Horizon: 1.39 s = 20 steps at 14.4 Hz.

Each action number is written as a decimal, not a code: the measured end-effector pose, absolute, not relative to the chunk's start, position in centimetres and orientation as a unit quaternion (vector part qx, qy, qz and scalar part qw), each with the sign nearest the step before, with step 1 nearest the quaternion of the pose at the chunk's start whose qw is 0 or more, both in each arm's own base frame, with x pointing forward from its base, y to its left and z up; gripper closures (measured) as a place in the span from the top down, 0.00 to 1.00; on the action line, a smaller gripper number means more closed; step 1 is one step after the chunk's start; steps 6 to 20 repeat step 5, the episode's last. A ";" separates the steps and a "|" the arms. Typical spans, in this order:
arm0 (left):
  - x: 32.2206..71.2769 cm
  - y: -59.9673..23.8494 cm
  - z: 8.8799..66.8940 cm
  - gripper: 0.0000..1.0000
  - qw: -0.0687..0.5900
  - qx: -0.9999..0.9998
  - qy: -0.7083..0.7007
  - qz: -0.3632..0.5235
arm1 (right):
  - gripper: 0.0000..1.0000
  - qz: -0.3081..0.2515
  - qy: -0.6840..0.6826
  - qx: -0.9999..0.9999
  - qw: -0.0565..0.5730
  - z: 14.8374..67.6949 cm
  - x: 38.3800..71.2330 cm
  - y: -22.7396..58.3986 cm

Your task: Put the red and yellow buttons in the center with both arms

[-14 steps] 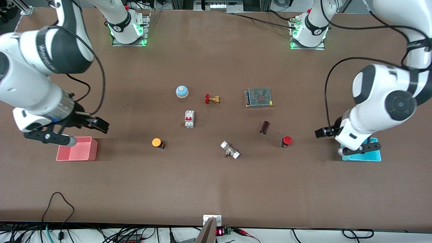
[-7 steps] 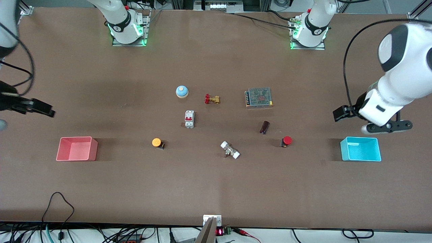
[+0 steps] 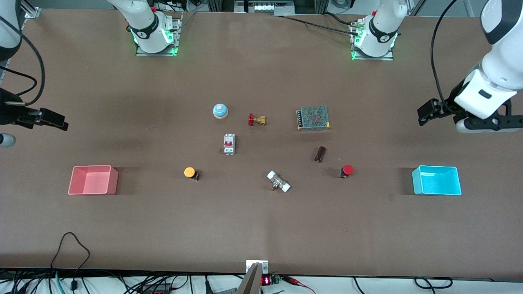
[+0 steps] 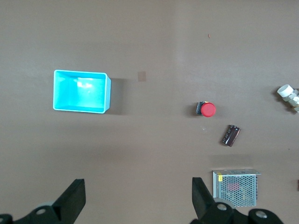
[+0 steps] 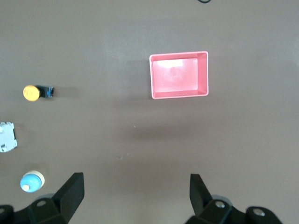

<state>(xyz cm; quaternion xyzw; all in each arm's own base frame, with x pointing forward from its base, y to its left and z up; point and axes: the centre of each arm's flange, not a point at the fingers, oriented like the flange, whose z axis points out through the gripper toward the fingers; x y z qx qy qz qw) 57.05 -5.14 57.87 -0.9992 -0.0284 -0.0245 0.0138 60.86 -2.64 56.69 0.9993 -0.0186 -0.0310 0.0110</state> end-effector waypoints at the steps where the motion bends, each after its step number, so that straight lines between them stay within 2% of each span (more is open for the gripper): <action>1: 56.7 -5.1 58.5 1.00 0.014 -0.999 -0.028 -0.030 | 1.00 -0.031 -0.018 0.999 0.011 57.1 60.1 -2.7; 5: 55.7 -5.0 60.6 1.00 0.015 -0.999 -0.028 -0.035 | 1.00 -0.027 -0.022 0.999 0.006 59.0 57.4 -3.4; 20: 55.7 -5.0 60.6 1.00 0.015 -0.999 -0.028 -0.035 | 1.00 -0.027 -0.022 0.999 0.006 59.0 57.4 -3.4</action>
